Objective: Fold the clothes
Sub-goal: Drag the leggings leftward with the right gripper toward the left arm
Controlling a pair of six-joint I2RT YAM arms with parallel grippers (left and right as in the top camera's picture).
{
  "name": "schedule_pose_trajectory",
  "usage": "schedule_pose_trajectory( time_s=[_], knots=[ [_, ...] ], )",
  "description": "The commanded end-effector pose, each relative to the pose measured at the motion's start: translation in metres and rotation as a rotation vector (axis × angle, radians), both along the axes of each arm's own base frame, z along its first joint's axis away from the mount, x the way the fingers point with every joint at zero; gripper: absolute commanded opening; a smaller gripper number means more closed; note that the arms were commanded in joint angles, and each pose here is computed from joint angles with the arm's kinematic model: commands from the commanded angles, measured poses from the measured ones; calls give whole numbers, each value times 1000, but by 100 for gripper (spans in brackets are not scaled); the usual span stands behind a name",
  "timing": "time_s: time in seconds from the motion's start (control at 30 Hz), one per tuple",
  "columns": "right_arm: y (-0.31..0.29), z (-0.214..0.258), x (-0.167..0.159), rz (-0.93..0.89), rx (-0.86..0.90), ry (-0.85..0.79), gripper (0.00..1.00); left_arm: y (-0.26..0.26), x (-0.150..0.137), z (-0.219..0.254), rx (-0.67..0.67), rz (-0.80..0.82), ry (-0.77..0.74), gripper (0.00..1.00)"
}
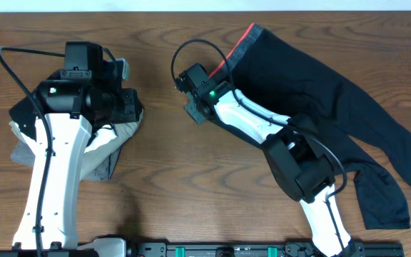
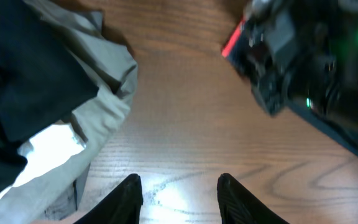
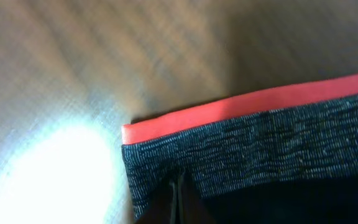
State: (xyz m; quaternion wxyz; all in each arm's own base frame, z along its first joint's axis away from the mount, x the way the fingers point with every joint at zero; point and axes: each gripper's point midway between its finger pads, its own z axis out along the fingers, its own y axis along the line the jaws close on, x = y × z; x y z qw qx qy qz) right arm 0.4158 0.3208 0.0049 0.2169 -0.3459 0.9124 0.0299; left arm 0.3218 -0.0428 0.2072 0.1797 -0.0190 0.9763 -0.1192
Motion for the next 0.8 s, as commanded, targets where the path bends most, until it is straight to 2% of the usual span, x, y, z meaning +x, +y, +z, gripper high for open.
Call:
schedule_pose_trajectory(
  time_s=[0.0, 0.17, 0.33, 0.43, 0.53, 0.77],
  knots=[
    [-24, 31, 7, -66, 27, -12, 1, -3, 7, 12, -16, 11, -41, 42],
    [-72, 100, 28, -225, 106, -69, 1, -28, 12, 12, -37, -61, -65, 41],
    [-151, 139, 36, -498, 160, -50, 1, -74, 20, -17, -3, -205, -44, 25],
    [-213, 135, 29, -745, 164, 37, 3, -91, 28, -50, 85, -253, -4, 21],
    [-287, 116, 6, -1034, 125, 177, 4, -118, 37, -87, 113, -331, 33, 19],
    [-414, 79, -40, -1376, 86, 343, 1, -156, 41, -159, 143, -436, 116, 19]
  ],
)
